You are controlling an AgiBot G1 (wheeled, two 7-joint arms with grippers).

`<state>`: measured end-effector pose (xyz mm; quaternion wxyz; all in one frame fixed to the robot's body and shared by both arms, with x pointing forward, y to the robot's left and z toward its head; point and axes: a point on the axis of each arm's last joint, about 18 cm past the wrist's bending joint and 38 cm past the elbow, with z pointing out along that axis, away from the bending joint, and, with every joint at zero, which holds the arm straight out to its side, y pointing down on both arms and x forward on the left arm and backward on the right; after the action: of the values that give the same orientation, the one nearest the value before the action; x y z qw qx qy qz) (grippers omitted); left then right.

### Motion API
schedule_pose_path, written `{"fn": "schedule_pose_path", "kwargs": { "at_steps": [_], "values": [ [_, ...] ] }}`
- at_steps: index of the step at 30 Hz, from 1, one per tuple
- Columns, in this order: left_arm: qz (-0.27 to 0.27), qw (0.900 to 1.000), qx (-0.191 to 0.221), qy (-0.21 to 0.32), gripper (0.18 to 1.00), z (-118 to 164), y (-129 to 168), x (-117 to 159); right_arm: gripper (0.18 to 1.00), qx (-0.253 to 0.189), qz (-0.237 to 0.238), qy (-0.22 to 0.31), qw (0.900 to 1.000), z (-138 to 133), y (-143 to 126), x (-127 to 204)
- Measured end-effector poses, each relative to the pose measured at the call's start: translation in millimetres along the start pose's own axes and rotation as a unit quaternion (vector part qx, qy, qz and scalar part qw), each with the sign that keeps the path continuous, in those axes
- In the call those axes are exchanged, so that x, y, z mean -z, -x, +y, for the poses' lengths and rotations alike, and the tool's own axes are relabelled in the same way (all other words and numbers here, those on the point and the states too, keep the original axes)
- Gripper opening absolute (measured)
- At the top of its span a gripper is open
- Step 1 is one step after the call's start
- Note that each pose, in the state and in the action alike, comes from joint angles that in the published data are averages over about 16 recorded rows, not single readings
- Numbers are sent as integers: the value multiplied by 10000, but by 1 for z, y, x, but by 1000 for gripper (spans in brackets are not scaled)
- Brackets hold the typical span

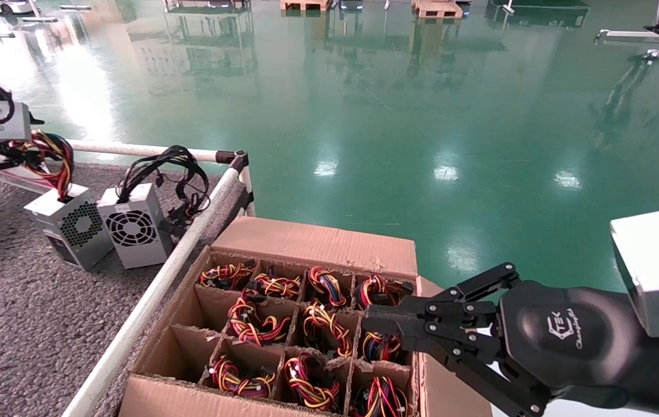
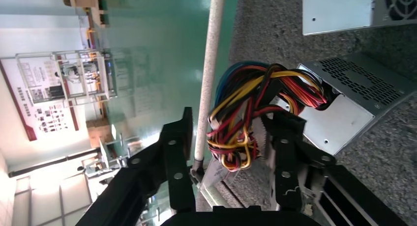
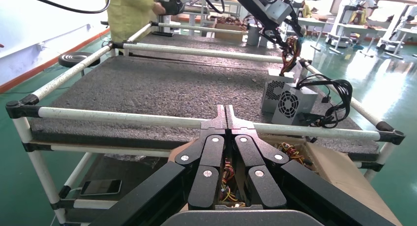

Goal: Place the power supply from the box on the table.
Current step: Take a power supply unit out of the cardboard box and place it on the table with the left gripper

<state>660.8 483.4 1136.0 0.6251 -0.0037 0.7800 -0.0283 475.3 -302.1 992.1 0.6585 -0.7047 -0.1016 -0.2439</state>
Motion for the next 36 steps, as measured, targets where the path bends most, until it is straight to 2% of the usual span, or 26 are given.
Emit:
{"fn": "schedule_pose_path", "kwargs": {
  "at_steps": [3, 13, 16, 29, 36],
  "values": [
    [38, 10000, -4, -16, 420, -1, -1, 0, 184, 0, 0, 0, 10000, 0, 0, 0],
    [133, 9999, -19, -83, 598, -4, -3, 1, 184, 0, 0, 0, 10000, 0, 0, 0],
    [148, 9998, -26, -106, 698, -5, -3, 2, 184, 0, 0, 0, 10000, 0, 0, 0],
    [114, 9995, -170, -222, 927, -13, 5, 5, 184, 0, 0, 0, 10000, 0, 0, 0],
    [57, 9988, -394, -288, 968, -21, 17, 11, 184, 0, 0, 0, 10000, 0, 0, 0]
  ]
}}
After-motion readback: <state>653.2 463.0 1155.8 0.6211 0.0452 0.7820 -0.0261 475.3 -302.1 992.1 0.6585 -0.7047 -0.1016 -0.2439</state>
